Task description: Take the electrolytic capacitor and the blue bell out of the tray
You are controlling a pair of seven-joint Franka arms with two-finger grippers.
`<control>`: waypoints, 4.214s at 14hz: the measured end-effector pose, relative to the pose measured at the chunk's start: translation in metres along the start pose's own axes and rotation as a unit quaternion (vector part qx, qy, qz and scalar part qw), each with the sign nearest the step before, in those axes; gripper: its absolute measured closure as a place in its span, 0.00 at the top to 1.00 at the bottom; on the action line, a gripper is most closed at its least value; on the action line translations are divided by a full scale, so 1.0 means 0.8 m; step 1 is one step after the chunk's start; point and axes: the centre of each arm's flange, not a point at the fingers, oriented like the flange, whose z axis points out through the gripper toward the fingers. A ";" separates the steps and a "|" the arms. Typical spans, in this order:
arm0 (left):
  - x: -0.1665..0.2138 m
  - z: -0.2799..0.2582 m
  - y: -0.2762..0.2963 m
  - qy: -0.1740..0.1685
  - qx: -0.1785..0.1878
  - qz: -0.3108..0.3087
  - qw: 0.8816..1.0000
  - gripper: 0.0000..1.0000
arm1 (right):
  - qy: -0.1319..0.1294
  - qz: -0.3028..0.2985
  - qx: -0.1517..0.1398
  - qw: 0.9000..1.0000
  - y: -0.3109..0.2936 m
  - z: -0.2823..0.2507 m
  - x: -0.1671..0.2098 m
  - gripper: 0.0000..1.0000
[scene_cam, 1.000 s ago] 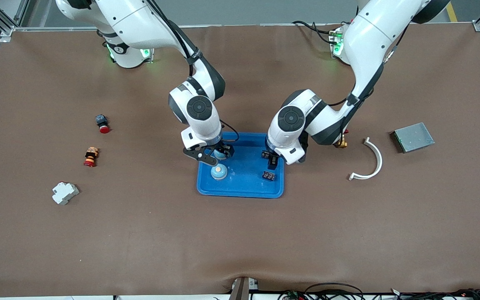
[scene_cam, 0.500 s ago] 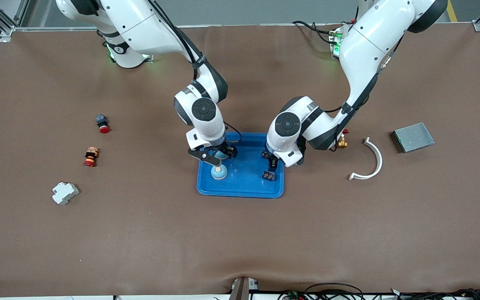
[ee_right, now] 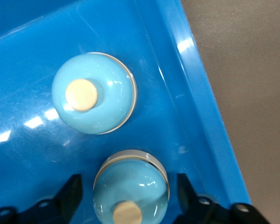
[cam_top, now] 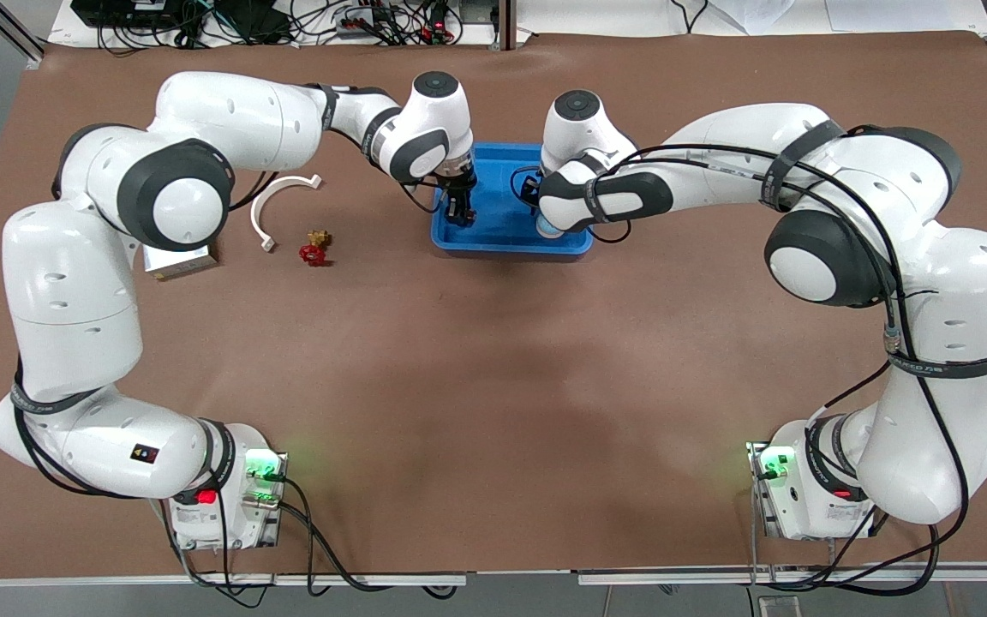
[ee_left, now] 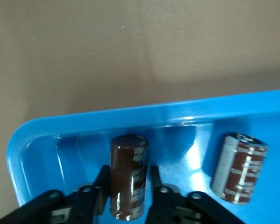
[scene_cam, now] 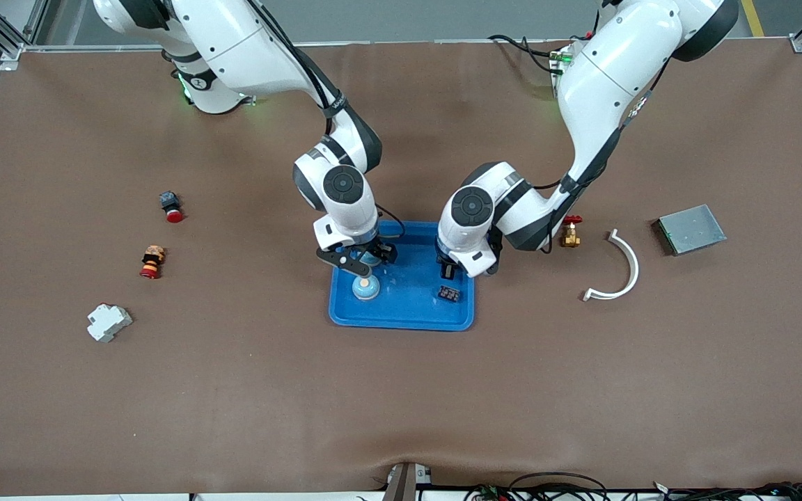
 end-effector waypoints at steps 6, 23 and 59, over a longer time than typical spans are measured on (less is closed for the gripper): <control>-0.003 -0.021 0.010 0.030 -0.014 0.024 0.999 0.30 | 0.000 0.000 0.000 1.000 -0.002 -0.002 0.001 0.68; 0.207 -0.214 0.064 0.128 0.050 0.181 0.974 0.30 | -0.084 -0.149 -0.037 0.985 0.159 -0.166 0.176 0.68; 0.222 -0.146 0.086 -0.035 0.001 0.067 0.997 1.00 | -0.015 -0.251 -0.004 0.968 0.465 -0.010 0.231 1.00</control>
